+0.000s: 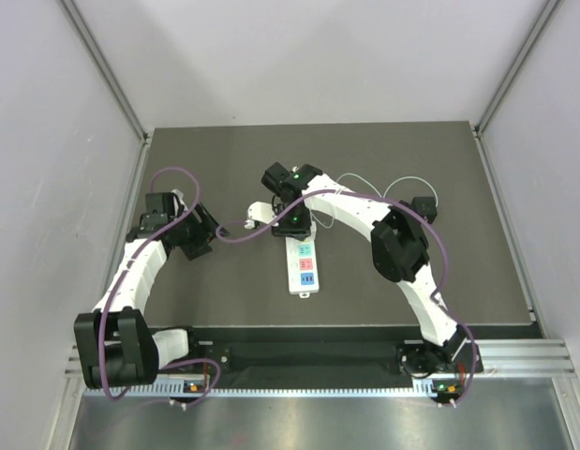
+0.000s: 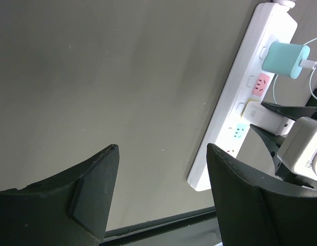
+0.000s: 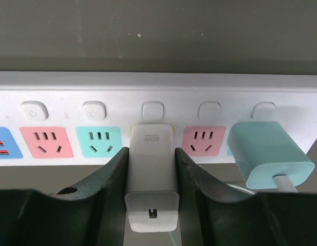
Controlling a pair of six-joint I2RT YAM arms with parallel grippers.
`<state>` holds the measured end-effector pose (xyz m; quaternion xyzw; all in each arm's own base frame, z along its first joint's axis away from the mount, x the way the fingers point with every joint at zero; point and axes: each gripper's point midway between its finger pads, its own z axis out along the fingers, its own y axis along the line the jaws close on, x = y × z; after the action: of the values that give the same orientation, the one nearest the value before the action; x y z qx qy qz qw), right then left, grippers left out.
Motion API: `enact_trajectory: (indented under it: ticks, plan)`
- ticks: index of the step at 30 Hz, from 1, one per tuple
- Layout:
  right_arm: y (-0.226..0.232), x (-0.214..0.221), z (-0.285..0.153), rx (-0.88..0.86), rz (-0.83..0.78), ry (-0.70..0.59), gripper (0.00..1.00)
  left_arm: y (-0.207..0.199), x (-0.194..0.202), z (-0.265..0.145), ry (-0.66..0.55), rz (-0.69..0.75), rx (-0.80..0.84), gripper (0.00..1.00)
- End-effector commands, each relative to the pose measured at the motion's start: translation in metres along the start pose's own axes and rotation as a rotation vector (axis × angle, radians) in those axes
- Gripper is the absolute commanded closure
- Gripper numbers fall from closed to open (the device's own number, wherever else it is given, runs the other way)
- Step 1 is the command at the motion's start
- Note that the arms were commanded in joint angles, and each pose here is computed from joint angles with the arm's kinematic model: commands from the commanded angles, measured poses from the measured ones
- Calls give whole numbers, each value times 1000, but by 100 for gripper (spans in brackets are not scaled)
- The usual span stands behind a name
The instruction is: Insert the plug
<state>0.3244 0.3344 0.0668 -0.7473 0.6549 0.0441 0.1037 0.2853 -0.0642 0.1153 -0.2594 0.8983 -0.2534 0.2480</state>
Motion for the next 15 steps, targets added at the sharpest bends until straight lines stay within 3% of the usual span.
enact_trajectory:
  ticks: [1, 15]
  plan:
    - [6, 7, 33, -56, 11, 38, 100, -3, -11, -4, -52, 27, 14, 26]
    - [28, 36, 75, -125, 100, 66, 100, -2, -14, -7, -73, 29, 6, 27]
